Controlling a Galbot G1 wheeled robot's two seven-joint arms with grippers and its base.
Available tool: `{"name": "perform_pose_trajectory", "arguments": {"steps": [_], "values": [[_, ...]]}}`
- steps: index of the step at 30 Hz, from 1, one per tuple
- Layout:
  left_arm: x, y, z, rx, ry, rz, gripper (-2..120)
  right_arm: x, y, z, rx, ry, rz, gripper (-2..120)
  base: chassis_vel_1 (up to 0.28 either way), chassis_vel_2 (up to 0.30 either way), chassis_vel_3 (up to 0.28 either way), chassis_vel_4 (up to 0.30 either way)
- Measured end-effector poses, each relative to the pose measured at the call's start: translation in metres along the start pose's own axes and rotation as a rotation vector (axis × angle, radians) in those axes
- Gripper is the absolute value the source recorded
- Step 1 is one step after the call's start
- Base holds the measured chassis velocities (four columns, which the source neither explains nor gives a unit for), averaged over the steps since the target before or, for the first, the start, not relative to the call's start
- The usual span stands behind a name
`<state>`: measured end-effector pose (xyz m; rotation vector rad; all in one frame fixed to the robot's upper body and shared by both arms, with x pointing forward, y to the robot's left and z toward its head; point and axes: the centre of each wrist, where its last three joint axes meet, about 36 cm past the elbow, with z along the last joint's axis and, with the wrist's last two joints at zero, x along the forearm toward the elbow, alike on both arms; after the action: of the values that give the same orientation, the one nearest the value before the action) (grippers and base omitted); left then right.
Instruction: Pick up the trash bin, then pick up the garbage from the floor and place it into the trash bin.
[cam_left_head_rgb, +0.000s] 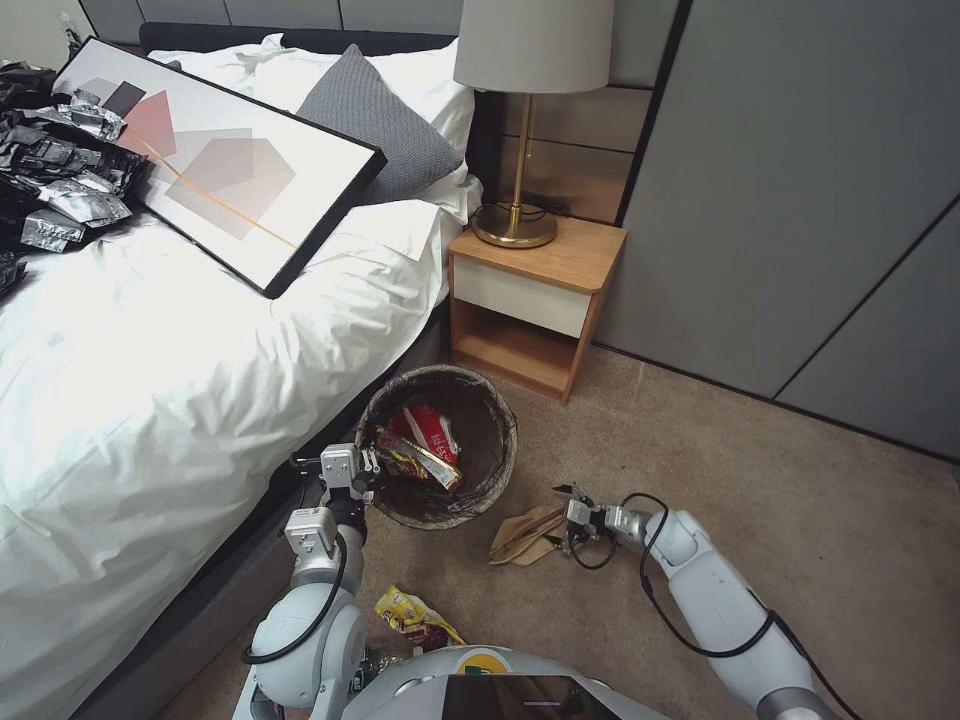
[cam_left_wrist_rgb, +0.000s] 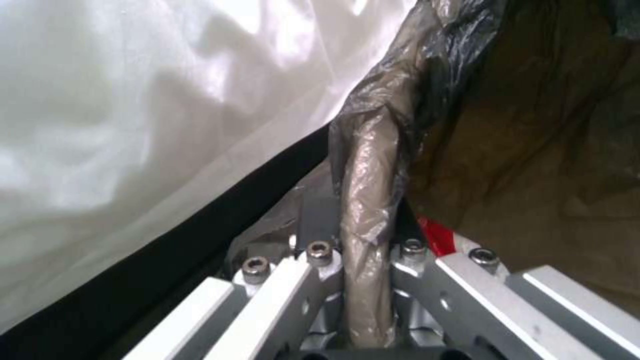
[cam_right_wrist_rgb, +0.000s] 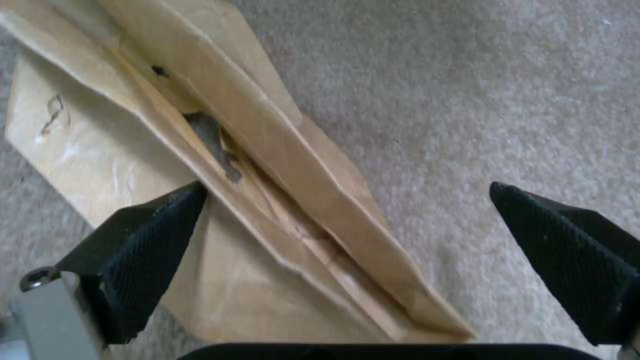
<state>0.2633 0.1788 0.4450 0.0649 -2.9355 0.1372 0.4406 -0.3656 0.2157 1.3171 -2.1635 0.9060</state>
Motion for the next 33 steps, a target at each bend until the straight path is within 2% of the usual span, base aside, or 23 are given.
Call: {"name": "perform_pose_trajectory", "arguments": {"steps": [3,6,7,10,11,14,15,17,19,21,22,25,26,28,33], "values": [[0.0,-0.001,0.0,0.001,-0.001,0.0,0,-0.008,0.004,0.002,-0.009,-0.004,-0.002,96,0.0,0.0,0.0,0.0],[-0.001,-0.001,0.0,0.001,-0.001,0.001,0,-0.02,0.008,-0.001,-0.01,-0.012,-0.011,83,0.0,0.0,0.0,0.0],[-0.001,-0.001,0.0,0.001,-0.001,0.001,0,-0.02,0.008,-0.001,-0.01,-0.012,-0.011,83,0.0,0.0,0.0,0.0],[-0.001,-0.001,0.0,0.001,-0.001,0.0,0,-0.03,0.008,-0.005,0.0,-0.015,-0.027,67,0.0,0.0,0.0,0.0],[-0.001,-0.001,0.0,0.001,-0.001,0.0,0,-0.03,0.008,-0.005,0.0,-0.015,-0.027,67,0.0,0.0,0.0,0.0],[-0.001,-0.001,0.0,0.001,-0.002,0.0,0,-0.032,0.01,-0.002,-0.003,-0.014,-0.033,52,0.0,0.0,0.0,0.0],[-0.001,-0.001,0.0,0.001,-0.002,0.0,0,-0.032,0.01,-0.002,-0.003,-0.014,-0.033,52,0.0,0.0,0.0,0.0],[-0.002,-0.001,0.0,0.001,-0.004,0.0,0,-0.032,0.011,0.0,-0.005,-0.014,-0.034,43,0.0,0.0,0.0,0.0],[-0.002,-0.001,0.0,0.002,-0.005,0.0,0,-0.032,0.011,0.0,-0.005,-0.014,-0.034,41,0.0,0.0,0.0,0.0],[-0.003,-0.001,0.0,0.002,-0.005,0.001,0,-0.031,0.012,0.003,-0.008,-0.012,-0.028,28,0.0,0.0,0.0,0.0],[-0.003,-0.001,0.0,0.002,-0.005,0.001,0,-0.031,0.012,0.003,-0.008,-0.012,-0.028,28,0.0,0.0,0.0,0.0],[-0.003,-0.001,0.0,0.003,-0.004,0.001,0,-0.03,0.012,0.005,-0.01,-0.01,-0.023,15,0.0,0.0,0.0,0.0],[-0.003,-0.001,0.0,0.003,-0.004,0.001,0,-0.03,0.012,0.005,-0.01,-0.01,-0.023,15,0.0,0.0,0.0,0.0],[-0.003,-0.001,0.0,0.003,-0.004,0.001,0,-0.03,0.012,0.006,-0.011,-0.009,-0.021,6,0.0,0.0,0.0,0.0],[-0.004,-0.001,0.0,0.003,-0.004,0.001,0,-0.029,0.013,0.007,-0.015,-0.01,-0.015,0,0.0,0.0,0.0,0.0]]}}
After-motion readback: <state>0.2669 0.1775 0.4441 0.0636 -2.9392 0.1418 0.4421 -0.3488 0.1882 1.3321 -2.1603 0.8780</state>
